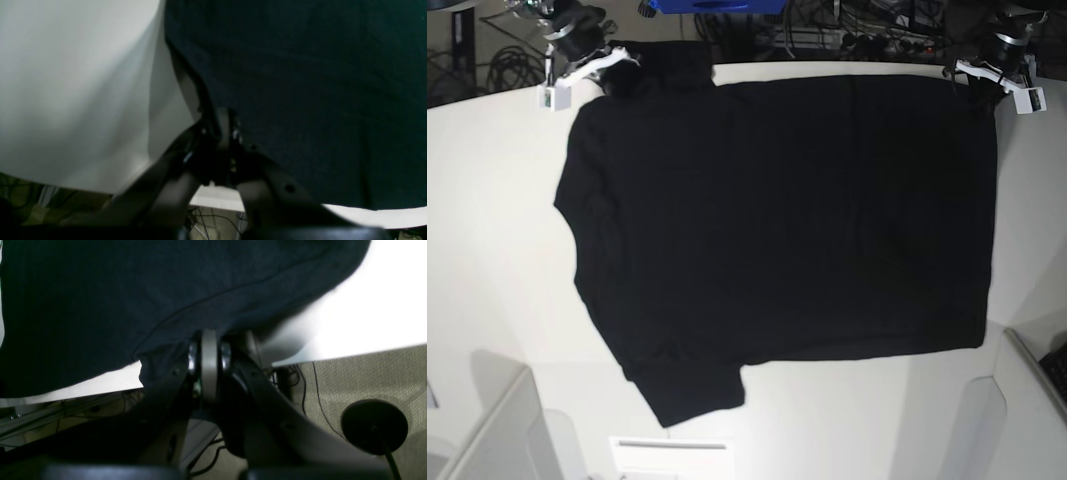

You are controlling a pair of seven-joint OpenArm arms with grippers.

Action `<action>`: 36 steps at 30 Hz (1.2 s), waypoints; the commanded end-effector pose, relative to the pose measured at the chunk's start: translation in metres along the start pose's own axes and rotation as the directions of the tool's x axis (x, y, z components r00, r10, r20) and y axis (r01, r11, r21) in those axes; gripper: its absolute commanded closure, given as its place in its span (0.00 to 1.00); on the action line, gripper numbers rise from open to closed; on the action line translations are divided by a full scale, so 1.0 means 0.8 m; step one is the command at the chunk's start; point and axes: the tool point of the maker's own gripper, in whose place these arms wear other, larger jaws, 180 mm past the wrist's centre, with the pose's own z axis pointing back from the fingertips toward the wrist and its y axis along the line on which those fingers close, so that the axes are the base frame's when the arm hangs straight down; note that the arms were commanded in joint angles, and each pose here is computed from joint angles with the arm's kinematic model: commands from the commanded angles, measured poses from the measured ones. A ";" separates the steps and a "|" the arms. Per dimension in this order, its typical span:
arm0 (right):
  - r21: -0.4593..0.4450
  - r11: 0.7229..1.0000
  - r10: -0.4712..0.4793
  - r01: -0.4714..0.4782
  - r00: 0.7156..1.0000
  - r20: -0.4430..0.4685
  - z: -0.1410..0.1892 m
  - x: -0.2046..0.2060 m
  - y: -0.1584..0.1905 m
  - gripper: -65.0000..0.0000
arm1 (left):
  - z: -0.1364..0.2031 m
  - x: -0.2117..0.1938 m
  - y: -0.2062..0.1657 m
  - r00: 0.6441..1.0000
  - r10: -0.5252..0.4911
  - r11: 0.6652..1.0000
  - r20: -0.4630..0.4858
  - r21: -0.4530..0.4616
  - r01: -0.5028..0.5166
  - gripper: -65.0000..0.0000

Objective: Fold the T-shirt properly
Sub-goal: 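Close both grippers on the shoulder corners and lift slightly, then drag the shoulder corners with both grippers toward the hem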

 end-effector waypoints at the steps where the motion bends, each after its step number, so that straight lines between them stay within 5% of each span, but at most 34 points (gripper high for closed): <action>1: 0.018 1.000 0.009 -0.010 0.999 0.032 0.002 0.012 0.006 1.00 | 0.005 0.013 0.001 0.999 -0.007 1.000 0.032 -0.003 0.007 1.00; 24: 0.095 0.993 0.056 -0.076 0.978 0.202 -0.027 0.103 0.042 1.00 | -0.024 0.065 -0.004 0.986 0.051 0.998 0.156 0.014 -0.053 1.00; 36: 0.111 0.991 0.059 -0.079 0.983 0.174 -0.050 0.146 0.064 1.00 | -0.038 0.088 0.001 0.973 0.098 0.993 0.208 0.041 -0.109 1.00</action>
